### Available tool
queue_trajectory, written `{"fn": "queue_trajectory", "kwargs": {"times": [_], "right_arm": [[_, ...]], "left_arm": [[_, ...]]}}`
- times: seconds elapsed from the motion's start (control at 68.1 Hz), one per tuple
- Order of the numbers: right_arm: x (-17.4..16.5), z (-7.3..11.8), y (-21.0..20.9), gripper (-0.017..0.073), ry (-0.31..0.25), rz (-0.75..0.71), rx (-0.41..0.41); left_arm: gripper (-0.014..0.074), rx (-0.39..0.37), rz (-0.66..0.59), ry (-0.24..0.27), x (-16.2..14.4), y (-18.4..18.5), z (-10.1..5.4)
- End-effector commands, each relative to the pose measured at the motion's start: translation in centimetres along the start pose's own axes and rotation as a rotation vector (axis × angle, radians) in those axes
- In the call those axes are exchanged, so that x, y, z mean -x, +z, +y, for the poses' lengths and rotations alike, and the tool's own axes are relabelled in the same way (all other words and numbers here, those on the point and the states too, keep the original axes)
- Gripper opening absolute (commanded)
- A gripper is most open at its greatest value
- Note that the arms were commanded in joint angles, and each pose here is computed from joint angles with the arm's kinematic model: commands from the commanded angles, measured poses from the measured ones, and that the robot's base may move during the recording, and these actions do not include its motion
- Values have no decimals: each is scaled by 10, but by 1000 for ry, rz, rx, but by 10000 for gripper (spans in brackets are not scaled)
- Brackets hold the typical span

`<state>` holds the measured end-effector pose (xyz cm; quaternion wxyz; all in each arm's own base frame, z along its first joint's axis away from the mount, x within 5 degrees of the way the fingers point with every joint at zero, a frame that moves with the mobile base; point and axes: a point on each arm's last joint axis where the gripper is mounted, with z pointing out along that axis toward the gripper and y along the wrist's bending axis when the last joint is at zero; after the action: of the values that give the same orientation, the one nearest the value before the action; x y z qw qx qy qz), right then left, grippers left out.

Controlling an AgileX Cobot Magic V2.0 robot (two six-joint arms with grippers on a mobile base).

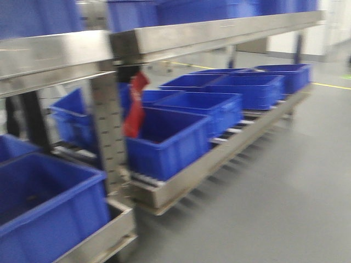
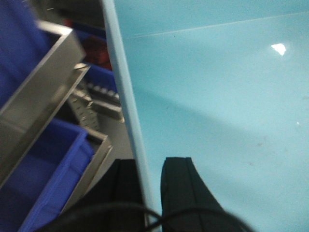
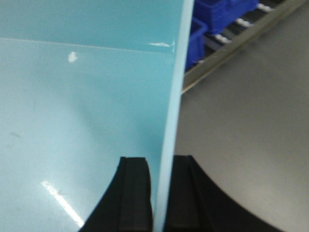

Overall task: Move two blue bins to right shelf middle
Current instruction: 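Turn the base and approach the other bin shelf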

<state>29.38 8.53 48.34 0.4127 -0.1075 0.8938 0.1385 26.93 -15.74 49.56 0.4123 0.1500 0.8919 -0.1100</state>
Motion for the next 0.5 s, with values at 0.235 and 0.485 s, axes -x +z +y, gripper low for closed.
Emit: {"fn": "queue_trajectory", "kwargs": {"times": [0.235,0.485], "right_arm": [[6,-1,-7,-162,-25,-62,-18],[6,-1,-7,-162,-25,-62,-18]], "left_arm": [[-111,-23,-61,16,4,-13,-2],[-111,-23,-61,16,4,-13,-2]]}}
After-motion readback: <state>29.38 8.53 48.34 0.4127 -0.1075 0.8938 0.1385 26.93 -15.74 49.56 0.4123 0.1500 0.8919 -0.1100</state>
